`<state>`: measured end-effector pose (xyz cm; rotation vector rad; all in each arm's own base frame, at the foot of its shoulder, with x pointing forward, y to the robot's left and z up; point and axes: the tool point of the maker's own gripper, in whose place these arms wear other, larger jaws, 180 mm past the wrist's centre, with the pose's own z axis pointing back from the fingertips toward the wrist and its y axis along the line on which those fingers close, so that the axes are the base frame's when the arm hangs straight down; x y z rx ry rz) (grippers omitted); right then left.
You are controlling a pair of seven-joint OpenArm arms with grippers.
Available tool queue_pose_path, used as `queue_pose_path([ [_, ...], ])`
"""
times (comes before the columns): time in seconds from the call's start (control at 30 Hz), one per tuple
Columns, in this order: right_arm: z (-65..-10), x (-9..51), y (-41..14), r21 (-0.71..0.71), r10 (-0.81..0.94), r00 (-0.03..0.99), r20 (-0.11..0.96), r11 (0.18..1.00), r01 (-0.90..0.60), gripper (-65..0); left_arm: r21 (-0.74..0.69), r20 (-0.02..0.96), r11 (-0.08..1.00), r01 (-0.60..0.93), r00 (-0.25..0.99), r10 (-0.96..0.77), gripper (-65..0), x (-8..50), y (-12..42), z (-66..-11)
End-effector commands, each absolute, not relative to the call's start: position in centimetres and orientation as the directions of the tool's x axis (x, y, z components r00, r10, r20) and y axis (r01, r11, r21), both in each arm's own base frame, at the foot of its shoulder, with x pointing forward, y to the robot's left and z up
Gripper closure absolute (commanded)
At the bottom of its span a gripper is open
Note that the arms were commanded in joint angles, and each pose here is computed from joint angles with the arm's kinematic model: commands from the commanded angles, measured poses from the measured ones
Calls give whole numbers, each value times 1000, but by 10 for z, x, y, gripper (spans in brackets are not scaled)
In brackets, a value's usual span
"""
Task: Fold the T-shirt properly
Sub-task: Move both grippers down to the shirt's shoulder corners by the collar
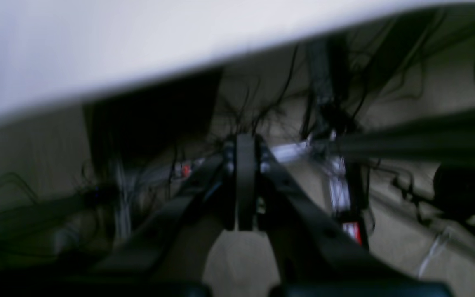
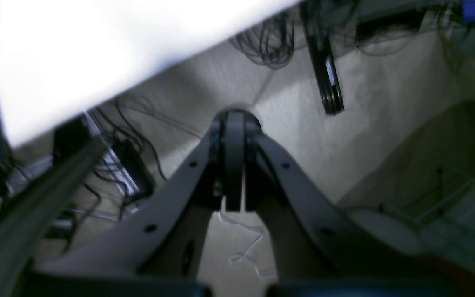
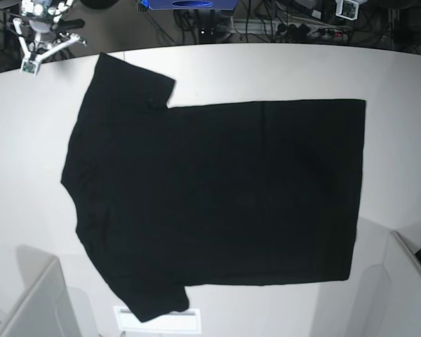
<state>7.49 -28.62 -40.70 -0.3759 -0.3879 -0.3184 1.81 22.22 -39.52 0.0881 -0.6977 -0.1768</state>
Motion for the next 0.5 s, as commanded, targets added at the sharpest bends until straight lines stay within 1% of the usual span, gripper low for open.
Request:
queue_pose_path([
  [0.0,-401,84,-286,-292,-196,875,443,891,348,0,143,648,980,139,735,-199,0,20,221,-385],
  [0.13,-401,116,-264,-218,-106,876,471,948,232,0,145,692,980,136,694,-199,0,38,217,-369],
  [0.33,-396,143,-258,-168,-39,896,443,978,125,0,0,753,1000,-16,658,11,0,59,233,-359],
  [0.47,-386,155,-260,-72,-69,879,472,991,117,0,-33,782,999,-29,621,44,0,77,235,-354],
])
